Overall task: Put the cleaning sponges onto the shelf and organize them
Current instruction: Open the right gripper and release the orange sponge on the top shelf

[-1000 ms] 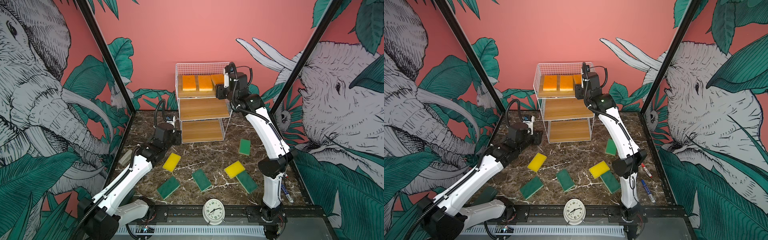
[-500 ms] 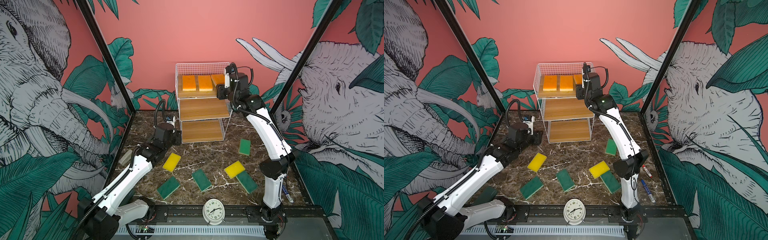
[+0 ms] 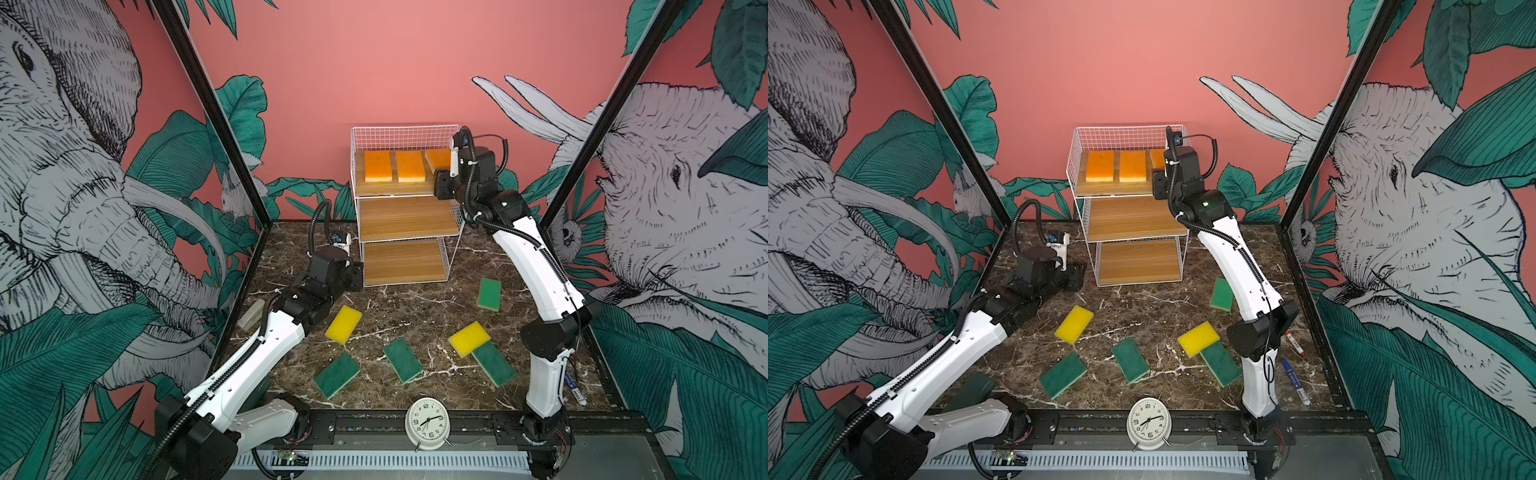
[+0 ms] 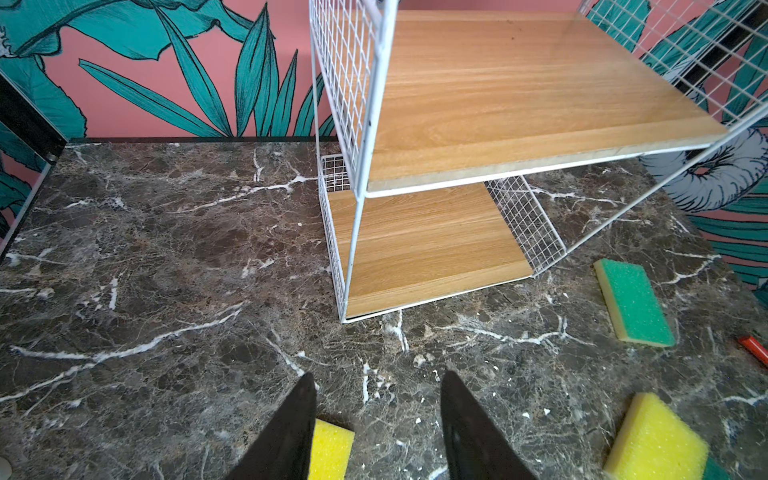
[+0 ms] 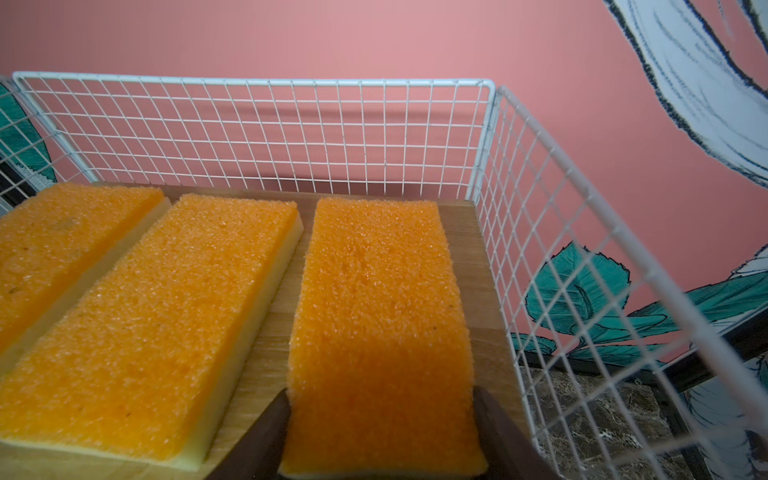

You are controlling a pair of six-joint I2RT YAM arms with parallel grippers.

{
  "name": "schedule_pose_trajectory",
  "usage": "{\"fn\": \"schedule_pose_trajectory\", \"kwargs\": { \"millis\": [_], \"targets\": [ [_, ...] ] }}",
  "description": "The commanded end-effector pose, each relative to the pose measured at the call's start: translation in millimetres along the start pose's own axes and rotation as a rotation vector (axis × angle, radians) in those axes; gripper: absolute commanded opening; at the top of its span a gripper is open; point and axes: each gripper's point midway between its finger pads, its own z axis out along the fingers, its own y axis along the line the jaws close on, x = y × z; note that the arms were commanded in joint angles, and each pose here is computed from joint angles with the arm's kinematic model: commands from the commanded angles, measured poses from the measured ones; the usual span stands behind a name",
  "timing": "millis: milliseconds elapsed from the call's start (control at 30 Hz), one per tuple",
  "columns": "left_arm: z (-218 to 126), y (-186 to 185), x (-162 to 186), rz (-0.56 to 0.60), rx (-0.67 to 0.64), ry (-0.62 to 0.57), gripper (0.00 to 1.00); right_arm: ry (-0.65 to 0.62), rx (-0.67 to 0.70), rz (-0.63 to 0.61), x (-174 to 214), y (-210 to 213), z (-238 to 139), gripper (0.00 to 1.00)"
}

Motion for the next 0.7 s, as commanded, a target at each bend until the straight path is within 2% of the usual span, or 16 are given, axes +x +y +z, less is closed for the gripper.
{"fn": "schedule_pose_trajectory", "kwargs": {
  "millis": [0,167,333,667],
  "targets": [
    [-8,2,0,-0.014,0.002,-0.004,0.5,0.055,0.06,0.016,13,-8,-3,0.62],
    [-9,4,2,-0.012,-0.006,0.001,0.5,0.076,0.052,0.027,17,-2,3,0.63],
    [-9,5,2,-0.01,-0.012,0.004,0.5,0.068,0.049,0.039,16,1,5,0.71],
    [-12,8,5,-0.01,-0.02,0.007,0.5,0.049,0.0,0.061,9,9,2,0.78]
  ]
}}
